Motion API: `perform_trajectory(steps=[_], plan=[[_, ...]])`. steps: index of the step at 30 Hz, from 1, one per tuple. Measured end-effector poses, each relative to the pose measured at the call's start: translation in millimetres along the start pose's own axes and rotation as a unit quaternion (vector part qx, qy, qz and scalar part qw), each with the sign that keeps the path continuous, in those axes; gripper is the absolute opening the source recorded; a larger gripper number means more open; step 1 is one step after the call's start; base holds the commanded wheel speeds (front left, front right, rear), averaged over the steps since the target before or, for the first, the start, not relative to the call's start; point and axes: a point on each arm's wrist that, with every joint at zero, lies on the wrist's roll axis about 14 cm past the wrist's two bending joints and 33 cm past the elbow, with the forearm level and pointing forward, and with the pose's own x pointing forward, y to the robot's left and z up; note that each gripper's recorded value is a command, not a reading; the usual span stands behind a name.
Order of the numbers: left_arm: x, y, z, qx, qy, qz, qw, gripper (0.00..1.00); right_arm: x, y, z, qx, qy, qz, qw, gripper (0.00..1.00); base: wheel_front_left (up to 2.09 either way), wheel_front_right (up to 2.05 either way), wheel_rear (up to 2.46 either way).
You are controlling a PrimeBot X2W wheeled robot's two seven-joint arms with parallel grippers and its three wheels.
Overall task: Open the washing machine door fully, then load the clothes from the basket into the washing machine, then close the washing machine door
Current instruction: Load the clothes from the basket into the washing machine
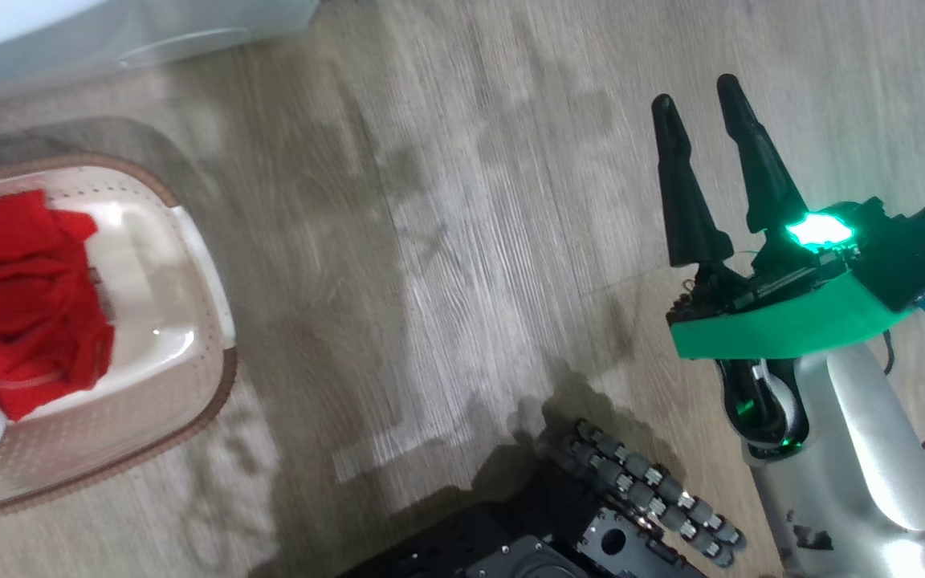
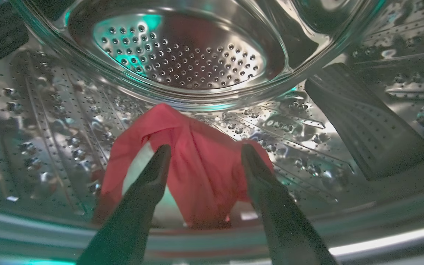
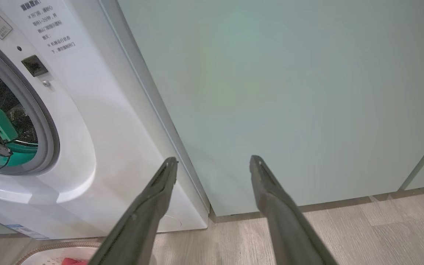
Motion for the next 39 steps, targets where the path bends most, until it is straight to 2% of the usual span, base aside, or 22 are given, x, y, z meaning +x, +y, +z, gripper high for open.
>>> perform_trajectory(steps=[15,27,39], plan=[[-81.8,-20.1,28.4,-0.039,-0.060,-0.002,0.997,1.00,-3.0,24.6,24.8,-0.007,-0.036,0.034,0.999,1.00,0.00,0.00,0.00],[-193.2,-17.7,60.1,-0.057,-0.113,0.021,0.992,1.00,-10.6,42.3,35.3,-0.012,-0.049,0.056,0.997,1.00,0.00,0.00,0.00],[-287.9,-9.8,67.5,-0.047,-0.114,0.056,0.991,1.00,-26.6,52.1,46.4,-0.021,-0.058,0.068,0.996,1.00,0.00,0.00,0.00]])
